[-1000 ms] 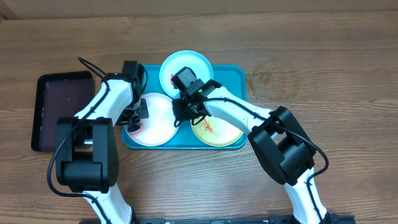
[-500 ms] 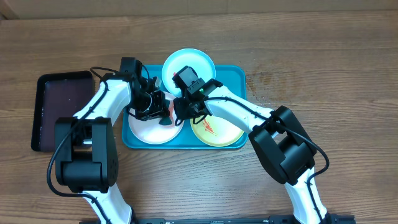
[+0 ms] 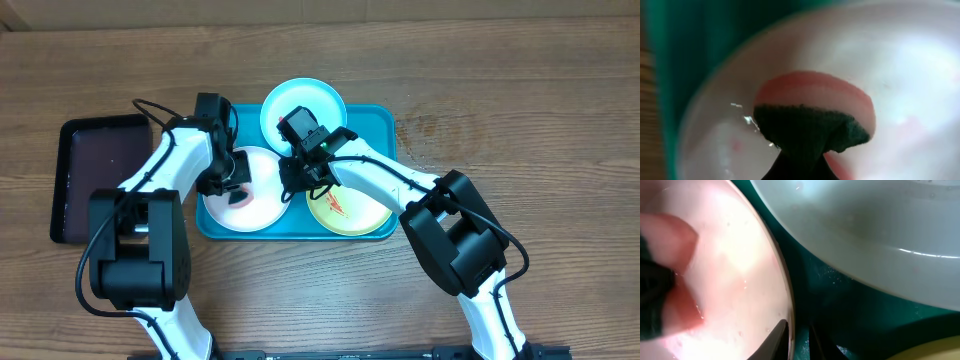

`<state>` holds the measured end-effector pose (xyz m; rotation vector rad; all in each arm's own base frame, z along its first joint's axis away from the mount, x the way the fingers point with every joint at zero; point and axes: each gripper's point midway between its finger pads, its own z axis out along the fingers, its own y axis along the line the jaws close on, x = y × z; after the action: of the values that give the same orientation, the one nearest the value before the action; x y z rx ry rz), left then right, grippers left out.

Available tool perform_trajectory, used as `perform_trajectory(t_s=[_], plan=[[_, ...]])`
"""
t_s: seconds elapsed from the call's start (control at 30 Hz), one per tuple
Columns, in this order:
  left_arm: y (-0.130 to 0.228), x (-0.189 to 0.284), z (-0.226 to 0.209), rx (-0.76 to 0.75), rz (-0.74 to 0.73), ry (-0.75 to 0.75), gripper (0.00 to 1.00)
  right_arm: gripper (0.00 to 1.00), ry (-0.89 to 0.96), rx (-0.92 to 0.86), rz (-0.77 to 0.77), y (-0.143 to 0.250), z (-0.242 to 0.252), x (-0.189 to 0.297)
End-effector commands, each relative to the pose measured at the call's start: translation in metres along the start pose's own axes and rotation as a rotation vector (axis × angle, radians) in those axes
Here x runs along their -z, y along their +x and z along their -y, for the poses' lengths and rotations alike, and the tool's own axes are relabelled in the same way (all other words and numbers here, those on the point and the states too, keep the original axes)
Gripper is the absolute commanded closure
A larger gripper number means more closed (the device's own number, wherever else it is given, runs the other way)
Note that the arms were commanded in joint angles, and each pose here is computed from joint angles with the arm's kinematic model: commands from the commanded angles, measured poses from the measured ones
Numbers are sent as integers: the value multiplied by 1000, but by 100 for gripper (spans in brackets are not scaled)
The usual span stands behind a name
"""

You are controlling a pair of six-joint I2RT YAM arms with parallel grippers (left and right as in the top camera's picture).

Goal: Clean dirty plates on tray and stack at the side

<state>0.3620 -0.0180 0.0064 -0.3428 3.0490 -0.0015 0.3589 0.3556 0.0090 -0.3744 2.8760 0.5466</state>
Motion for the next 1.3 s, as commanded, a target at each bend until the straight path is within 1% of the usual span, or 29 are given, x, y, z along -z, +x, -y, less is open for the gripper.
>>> perform_trajectory(t_s=[0.0, 0.13, 0.27, 0.33, 0.43, 0.47, 0.5, 0.57, 0.63, 0.7, 0.73, 0.83, 1.07, 1.13, 1.27], plan=[[-20, 2, -50, 52, 107, -281, 96, 84, 41, -10, -24, 9, 14, -8], [-28, 4, -52, 62, 143, -293, 96, 84, 41, -10, -26, 9, 14, -8], [-28, 4, -52, 62, 143, -292, 96, 84, 41, -11, -26, 9, 14, -8], [-25, 2, -47, 60, 129, -264, 96, 85, 41, -10, -25, 9, 14, -8], [-15, -4, -16, 54, 63, -81, 96, 85, 41, -10, -25, 9, 14, -8], [-11, -5, -2, 53, 39, 0, 96, 85, 41, -10, -25, 9, 14, -8], [-7, -5, 15, 51, 10, 98, 96, 87, 41, -10, -24, 9, 14, -8], [0, 1, 43, 45, -33, 263, 96, 88, 40, -10, -23, 8, 13, -8], [4, 7, 63, 36, -61, 374, 96, 89, 40, -10, -23, 8, 13, -8], [8, 10, 74, 26, -77, 421, 96, 90, 39, -10, -23, 8, 13, -8], [9, 11, 77, 20, -80, 425, 96, 90, 39, -10, -23, 8, 13, -8], [13, 11, 84, 0, -86, 428, 96, 96, 40, -10, -24, 8, 13, -8], [15, 9, 86, -24, -77, 402, 96, 96, 41, -10, -26, 9, 14, -8], [14, 4, 74, -19, -68, 328, 96, 96, 41, -10, -27, 9, 14, -8], [21, -4, 32, -10, -78, 92, 96, 96, 45, -12, -32, 11, 15, -8]])
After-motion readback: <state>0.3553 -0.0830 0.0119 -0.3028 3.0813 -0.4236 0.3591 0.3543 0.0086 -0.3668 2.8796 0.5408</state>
